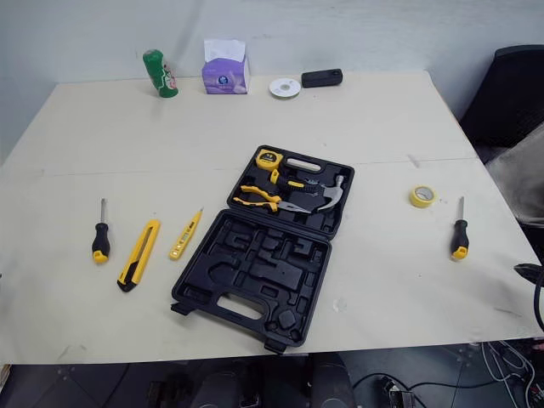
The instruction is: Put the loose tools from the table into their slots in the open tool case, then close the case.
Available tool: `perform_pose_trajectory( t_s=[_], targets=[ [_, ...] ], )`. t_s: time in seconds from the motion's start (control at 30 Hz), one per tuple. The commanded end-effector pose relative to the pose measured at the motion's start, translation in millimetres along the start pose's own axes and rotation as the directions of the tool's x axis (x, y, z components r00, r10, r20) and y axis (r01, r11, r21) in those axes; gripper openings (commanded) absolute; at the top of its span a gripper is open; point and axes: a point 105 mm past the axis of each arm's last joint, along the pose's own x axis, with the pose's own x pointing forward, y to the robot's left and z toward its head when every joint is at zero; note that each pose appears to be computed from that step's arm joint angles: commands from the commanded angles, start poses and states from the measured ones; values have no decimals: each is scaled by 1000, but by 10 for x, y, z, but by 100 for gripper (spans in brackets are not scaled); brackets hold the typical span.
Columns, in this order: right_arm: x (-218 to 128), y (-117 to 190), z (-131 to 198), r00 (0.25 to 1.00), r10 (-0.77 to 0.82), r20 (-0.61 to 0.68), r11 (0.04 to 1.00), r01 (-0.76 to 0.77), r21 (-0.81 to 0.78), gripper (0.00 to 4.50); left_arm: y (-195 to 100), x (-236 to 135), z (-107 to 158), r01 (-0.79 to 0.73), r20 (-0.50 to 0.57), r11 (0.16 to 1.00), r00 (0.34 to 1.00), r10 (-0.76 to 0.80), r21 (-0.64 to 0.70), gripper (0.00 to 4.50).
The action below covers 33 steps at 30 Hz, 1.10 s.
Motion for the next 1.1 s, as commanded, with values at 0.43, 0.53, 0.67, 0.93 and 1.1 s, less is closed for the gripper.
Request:
perform_pose_trajectory(
  t_s=[0.43, 0.53, 0.67, 0.93, 1.1],
  targets=[
    [65, 75, 347, 990, -32, 135, 997, 41, -63, 450, -125, 145, 321, 88, 74, 996, 993, -88, -1, 447],
    [121, 208, 538, 981, 10, 196, 997, 6, -77, 450, -311, 262, 533, 159, 118, 987, 980, -162, 37, 447],
    [212, 454, 739, 968, 70, 243, 993, -45, -107, 450, -705, 424, 848, 288, 172, 952, 937, -303, 107, 447],
    [549, 1179, 1018, 932, 193, 307, 976, -150, -158, 397, -1779, 954, 1592, 514, 224, 812, 788, -574, 275, 395],
    [728, 1634, 1045, 913, 280, 298, 956, -237, -173, 159, -2289, 1214, 1902, 571, 214, 749, 728, -651, 336, 180]
  ],
)
